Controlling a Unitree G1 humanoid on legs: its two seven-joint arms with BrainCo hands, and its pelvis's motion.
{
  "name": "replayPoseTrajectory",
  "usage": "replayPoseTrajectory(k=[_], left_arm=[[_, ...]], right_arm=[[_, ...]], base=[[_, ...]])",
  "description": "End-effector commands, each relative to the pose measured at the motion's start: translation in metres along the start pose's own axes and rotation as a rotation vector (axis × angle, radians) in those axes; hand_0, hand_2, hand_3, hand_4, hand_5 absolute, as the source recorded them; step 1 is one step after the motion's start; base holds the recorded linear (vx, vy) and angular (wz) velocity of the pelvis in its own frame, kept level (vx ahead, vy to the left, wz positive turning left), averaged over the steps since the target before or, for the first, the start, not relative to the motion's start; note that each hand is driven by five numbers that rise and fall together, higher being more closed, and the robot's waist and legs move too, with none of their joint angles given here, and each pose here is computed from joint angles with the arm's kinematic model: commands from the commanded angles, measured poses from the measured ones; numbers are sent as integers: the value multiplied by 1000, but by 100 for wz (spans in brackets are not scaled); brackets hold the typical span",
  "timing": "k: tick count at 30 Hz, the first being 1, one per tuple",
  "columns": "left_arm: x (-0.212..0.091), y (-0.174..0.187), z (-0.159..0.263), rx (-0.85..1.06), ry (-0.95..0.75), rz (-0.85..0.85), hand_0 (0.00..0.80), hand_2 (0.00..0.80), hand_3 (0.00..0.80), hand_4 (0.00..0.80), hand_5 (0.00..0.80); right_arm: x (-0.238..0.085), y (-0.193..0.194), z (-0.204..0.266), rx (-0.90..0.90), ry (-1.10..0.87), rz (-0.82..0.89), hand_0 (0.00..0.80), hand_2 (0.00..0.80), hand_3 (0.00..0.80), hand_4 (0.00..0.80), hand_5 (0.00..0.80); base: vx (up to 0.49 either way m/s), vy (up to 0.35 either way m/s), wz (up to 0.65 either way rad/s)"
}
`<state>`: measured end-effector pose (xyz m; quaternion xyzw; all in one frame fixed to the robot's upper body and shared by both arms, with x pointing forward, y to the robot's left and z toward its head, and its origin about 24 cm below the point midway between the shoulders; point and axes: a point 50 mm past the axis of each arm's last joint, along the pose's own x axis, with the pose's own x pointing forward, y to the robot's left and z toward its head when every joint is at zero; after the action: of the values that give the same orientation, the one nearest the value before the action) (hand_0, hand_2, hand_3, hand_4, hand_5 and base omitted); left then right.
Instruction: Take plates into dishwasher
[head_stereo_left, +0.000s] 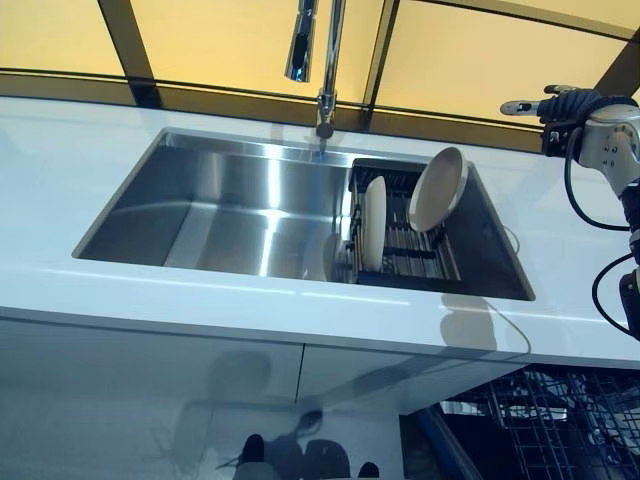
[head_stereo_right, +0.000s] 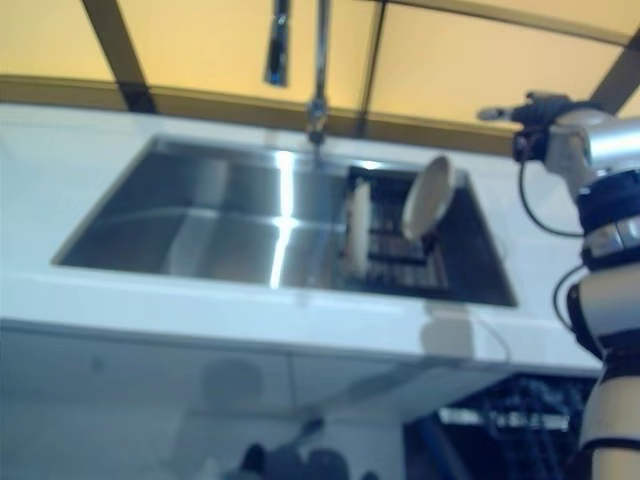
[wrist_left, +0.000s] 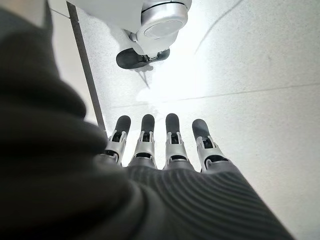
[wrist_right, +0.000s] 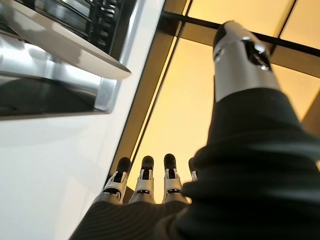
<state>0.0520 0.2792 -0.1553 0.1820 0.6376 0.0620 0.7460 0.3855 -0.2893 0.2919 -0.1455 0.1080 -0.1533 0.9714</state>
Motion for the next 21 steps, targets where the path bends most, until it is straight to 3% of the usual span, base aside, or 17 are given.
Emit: replayPoseTrajectory(k=[1,21], left_arm=[[1,17,12,-9,-33,51,0,0,0,0,0],[0,18,30,-40,-99,56,0,0,0,0,0]], right_arm=[[-10,-5,30,-19,-119,-50,0,0,0,0,0],[-11,4,33,-46,-152,-67,0,0,0,0,0]], base=[[-25,7,6],[-36,13,3]])
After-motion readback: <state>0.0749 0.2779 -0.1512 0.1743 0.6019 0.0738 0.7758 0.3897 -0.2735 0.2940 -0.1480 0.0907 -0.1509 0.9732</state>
